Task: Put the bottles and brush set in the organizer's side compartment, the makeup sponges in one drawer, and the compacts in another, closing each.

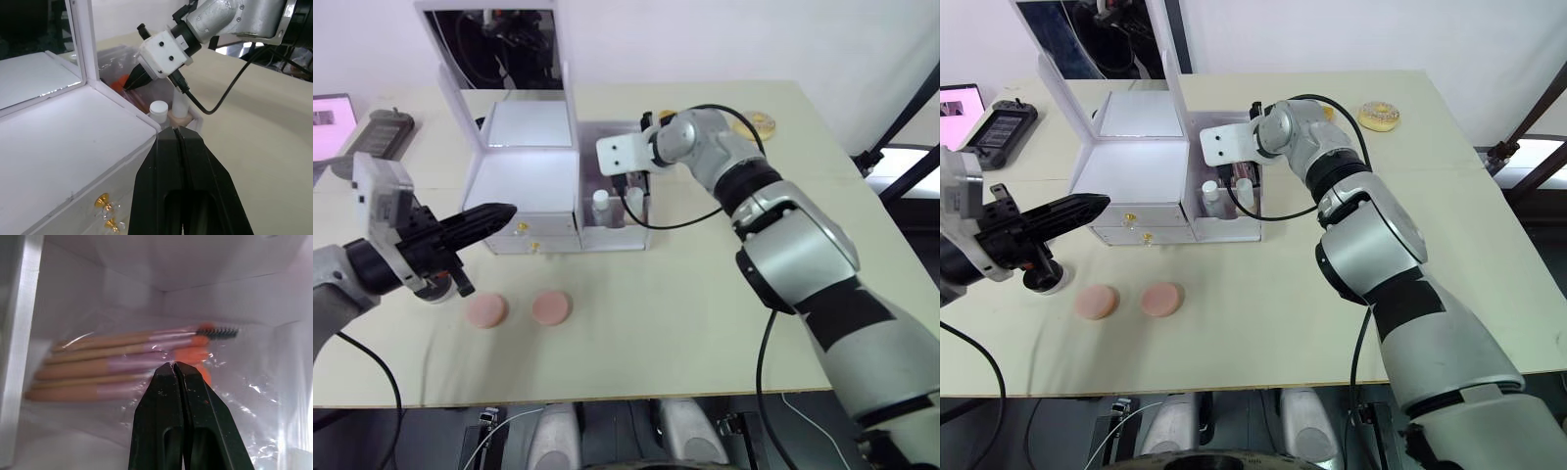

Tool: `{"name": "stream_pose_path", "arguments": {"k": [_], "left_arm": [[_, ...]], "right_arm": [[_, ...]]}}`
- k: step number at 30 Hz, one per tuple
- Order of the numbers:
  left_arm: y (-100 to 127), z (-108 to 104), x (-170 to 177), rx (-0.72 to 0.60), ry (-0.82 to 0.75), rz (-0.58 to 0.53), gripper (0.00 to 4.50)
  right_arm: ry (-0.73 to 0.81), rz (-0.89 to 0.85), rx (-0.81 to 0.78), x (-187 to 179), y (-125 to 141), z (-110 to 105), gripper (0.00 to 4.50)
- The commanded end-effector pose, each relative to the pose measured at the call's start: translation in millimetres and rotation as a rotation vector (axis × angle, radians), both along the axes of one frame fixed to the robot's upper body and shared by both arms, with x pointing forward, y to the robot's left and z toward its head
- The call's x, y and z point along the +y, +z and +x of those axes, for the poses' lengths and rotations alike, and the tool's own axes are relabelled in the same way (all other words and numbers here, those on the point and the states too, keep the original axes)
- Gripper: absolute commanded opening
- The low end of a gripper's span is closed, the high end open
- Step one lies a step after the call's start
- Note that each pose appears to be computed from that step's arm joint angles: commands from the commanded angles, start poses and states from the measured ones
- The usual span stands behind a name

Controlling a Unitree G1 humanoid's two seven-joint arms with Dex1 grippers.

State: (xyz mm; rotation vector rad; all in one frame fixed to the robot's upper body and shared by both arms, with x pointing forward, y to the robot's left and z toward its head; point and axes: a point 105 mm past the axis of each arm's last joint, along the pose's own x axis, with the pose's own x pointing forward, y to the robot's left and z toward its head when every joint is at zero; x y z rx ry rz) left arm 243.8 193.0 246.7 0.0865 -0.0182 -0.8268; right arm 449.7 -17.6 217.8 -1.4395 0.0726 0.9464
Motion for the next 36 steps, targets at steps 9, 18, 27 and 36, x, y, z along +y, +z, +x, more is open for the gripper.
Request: {"name": "stream_pose_path", "arguments": {"k": [9,18,27,36], "left_arm": [[3,-4,-6,-0.024,-0.018,0.022,0.00],[10,3,19,-0.041,0.086,0.051,0.00],[3,12,57,-0.042,0.178,0.146,0.26],[-20,0,155,0.000,0.358,0.145,4.46]], "right_arm": [[0.079,0.223,-0.046,8,72,-9,0.05],[0.307,0.510,0.262,-46,121,-56,0.05],[0.197,0.789,0.440,-120,85,-89,1.79],[-0.081,0.994,0.359,-220,28,-114,4.50]]}}
